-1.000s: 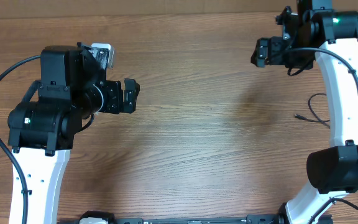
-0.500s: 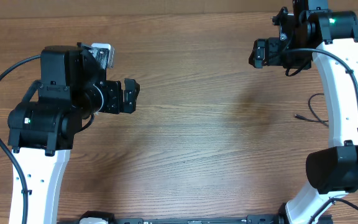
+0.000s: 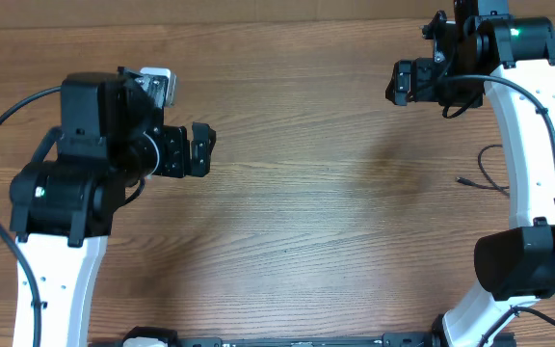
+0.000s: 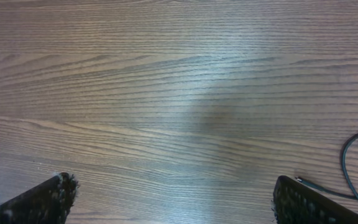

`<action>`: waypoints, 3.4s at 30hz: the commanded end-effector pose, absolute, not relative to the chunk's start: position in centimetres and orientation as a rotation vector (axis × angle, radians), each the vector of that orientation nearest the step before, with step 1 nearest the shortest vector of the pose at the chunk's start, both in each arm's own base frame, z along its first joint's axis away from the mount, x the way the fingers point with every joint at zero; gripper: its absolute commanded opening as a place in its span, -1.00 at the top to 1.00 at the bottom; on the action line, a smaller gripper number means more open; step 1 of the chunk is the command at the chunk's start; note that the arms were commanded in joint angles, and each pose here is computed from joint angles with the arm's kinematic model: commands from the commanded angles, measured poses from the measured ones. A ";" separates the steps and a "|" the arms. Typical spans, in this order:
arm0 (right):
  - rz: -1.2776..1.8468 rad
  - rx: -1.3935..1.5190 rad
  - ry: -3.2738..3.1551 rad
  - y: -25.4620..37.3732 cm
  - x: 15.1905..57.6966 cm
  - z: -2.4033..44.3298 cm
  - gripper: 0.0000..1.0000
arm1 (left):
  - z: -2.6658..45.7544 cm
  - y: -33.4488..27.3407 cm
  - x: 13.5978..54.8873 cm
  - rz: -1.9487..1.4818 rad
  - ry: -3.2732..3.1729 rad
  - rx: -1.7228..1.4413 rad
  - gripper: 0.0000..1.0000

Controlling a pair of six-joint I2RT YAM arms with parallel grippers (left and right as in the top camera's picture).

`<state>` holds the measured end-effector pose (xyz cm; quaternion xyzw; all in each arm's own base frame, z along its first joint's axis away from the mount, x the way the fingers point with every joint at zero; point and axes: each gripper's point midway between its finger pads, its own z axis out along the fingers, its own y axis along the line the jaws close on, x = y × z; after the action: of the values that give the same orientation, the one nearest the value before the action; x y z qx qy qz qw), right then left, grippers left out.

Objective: Untangle cables

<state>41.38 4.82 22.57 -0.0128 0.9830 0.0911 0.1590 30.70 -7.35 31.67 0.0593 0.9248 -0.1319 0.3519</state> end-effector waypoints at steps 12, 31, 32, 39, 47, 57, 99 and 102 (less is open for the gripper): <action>0.251 -0.034 2.759 4.8 41.4 24.3 -1.00 | 35.8 -6.7 26.1 -0.335 2.220 0.159 -1.00; 0.251 -0.034 2.759 4.8 41.4 24.3 -1.00 | 26.5 -8.5 25.7 -0.354 1.489 0.237 -1.00; 0.251 -0.034 2.759 4.8 41.4 24.3 -1.00 | 26.6 -8.2 25.3 -0.347 1.428 0.227 -0.99; 0.251 -0.034 2.759 4.8 41.4 24.3 -1.00 | 26.7 -6.0 23.0 -0.288 1.195 0.137 -0.99; 0.251 -0.034 2.759 4.8 41.4 24.3 -1.00 | 20.4 -4.3 24.1 -0.200 1.454 0.064 -0.99; 0.251 -0.034 2.759 4.8 41.4 24.3 -1.00 | 15.6 -2.9 24.4 -0.215 1.653 -0.023 -0.99; 0.251 -0.033 2.744 4.7 41.2 24.9 -0.99 | 15.6 -2.1 24.5 -0.195 1.650 -0.064 -1.00; 0.250 -0.036 2.717 4.6 40.8 25.9 -1.00 | 15.6 -2.1 24.5 -0.195 1.651 -0.064 -1.00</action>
<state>41.41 4.81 22.70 -0.0130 0.9826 0.0910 0.1617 24.56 -2.07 15.52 -0.0252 0.7358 -0.0822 0.6717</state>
